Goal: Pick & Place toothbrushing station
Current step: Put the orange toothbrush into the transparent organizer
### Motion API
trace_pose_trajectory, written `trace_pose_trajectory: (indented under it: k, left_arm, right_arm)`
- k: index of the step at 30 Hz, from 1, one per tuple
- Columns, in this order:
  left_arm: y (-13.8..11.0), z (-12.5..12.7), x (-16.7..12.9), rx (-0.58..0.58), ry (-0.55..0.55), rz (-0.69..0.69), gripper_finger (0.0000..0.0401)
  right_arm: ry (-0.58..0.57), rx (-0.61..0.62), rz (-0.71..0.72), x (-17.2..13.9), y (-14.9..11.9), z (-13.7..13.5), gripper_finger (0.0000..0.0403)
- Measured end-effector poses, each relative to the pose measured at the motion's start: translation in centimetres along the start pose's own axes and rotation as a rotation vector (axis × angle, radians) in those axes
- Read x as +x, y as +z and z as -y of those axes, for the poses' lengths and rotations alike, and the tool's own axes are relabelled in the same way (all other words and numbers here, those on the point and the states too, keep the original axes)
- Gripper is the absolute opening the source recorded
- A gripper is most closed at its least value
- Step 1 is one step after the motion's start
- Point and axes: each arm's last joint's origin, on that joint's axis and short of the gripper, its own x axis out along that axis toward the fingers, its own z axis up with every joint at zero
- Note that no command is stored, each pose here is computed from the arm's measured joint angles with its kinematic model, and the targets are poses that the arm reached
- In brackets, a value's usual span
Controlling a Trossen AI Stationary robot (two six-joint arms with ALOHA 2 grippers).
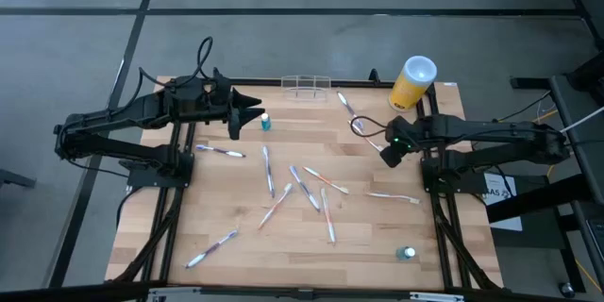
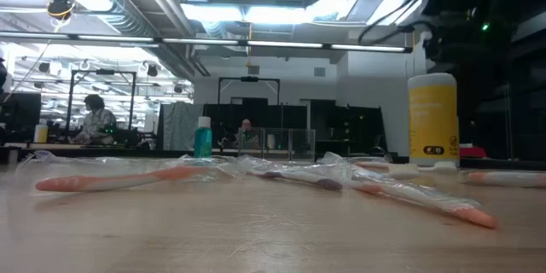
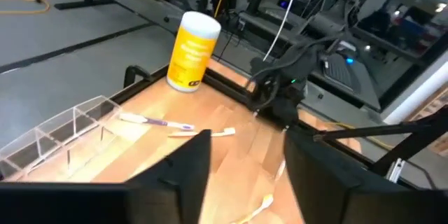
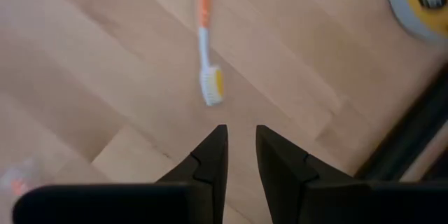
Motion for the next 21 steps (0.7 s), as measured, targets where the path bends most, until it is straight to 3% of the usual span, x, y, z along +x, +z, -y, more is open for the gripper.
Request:
trace_pose_trajectory:
  k: [7,16,21]
  left_arm:
    - [1.0,0.5,-0.1,-0.036,-0.062,0.094,0.0239]
    - [1.2,0.7,-0.1,-0.053,-0.106,0.111,0.0236]
    - [1.2,0.7,-0.1,-0.066,-0.12,0.105,0.0235]
  right_arm:
    - [0.003,0.159,-0.151,3.3,2.0,-0.5,0.0077]
    - [-0.021,0.111,-0.188,6.1,3.1,-1.4,0.008]
    - [-0.028,0.09,-0.2,7.1,3.4,-1.7,0.011]
